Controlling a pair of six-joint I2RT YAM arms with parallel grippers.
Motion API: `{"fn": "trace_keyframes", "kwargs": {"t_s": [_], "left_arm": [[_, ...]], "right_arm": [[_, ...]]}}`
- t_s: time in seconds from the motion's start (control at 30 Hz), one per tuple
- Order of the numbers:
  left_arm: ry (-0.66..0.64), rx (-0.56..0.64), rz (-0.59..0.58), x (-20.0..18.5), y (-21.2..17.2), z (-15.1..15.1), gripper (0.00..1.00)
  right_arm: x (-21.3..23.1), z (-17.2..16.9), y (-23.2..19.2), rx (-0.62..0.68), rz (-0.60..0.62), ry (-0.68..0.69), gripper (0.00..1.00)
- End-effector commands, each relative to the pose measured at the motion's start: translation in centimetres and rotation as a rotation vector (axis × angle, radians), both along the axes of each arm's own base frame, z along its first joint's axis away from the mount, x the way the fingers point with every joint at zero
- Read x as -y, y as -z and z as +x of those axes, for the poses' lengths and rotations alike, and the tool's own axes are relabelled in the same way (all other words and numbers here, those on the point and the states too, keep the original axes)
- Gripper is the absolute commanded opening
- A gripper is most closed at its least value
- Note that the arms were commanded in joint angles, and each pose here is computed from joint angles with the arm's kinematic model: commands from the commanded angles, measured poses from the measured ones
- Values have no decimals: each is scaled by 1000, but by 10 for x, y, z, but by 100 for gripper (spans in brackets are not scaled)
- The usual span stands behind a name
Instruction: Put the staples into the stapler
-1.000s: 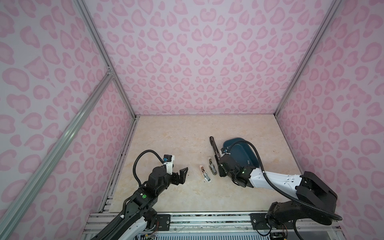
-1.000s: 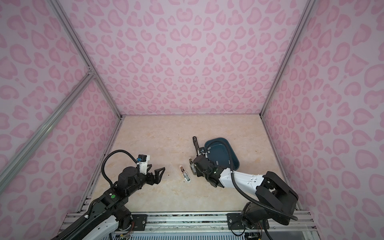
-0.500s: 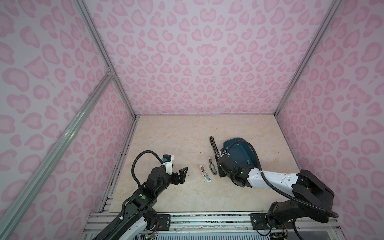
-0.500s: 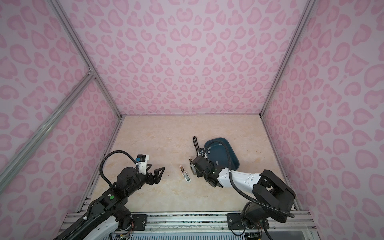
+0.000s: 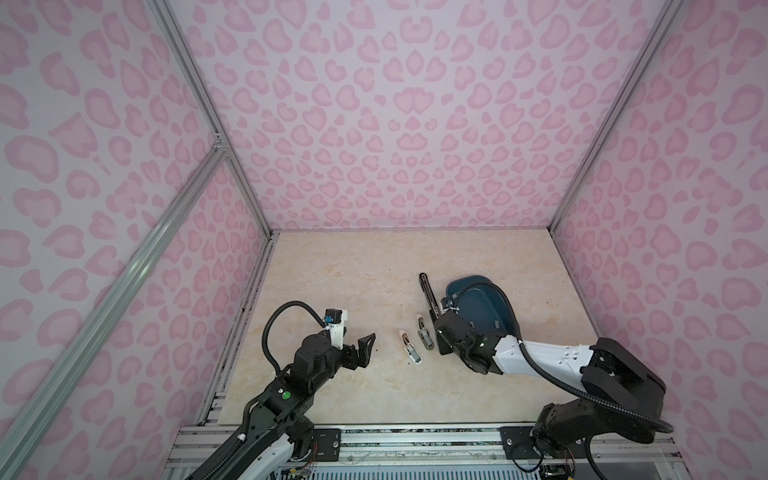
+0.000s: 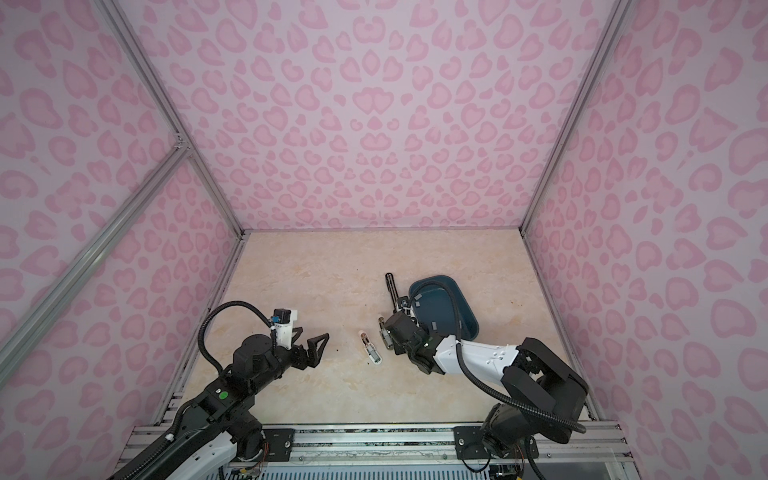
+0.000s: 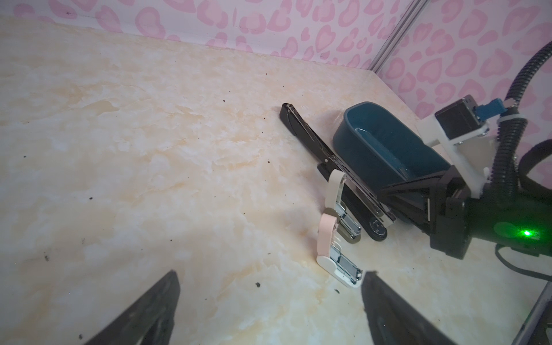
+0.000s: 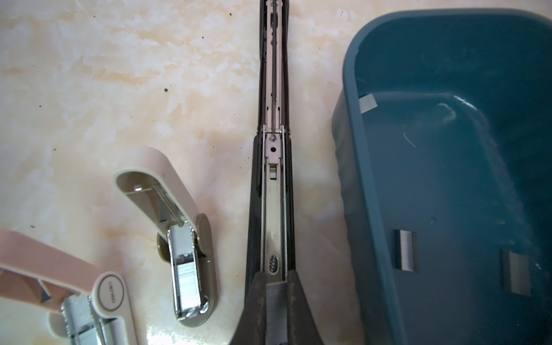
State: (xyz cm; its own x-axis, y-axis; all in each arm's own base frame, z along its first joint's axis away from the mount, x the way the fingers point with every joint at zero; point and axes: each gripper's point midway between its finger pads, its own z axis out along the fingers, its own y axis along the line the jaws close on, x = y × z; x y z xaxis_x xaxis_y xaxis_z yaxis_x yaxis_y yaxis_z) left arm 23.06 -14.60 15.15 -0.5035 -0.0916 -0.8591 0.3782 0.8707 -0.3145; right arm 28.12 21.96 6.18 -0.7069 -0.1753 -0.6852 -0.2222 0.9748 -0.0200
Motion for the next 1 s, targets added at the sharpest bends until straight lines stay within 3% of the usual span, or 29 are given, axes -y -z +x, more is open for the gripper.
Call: {"fn": "trace_keyframes", "kwargs": {"t_s": [0.0,0.97], "left_arm": [[-5,33,-15,0,-8,3,96],[-10,40,-20,-1,-10,2,96]], "right_arm": [[2,1,1,2,-12,14,7],[2,2,3,-1,-19,18,6]]}}
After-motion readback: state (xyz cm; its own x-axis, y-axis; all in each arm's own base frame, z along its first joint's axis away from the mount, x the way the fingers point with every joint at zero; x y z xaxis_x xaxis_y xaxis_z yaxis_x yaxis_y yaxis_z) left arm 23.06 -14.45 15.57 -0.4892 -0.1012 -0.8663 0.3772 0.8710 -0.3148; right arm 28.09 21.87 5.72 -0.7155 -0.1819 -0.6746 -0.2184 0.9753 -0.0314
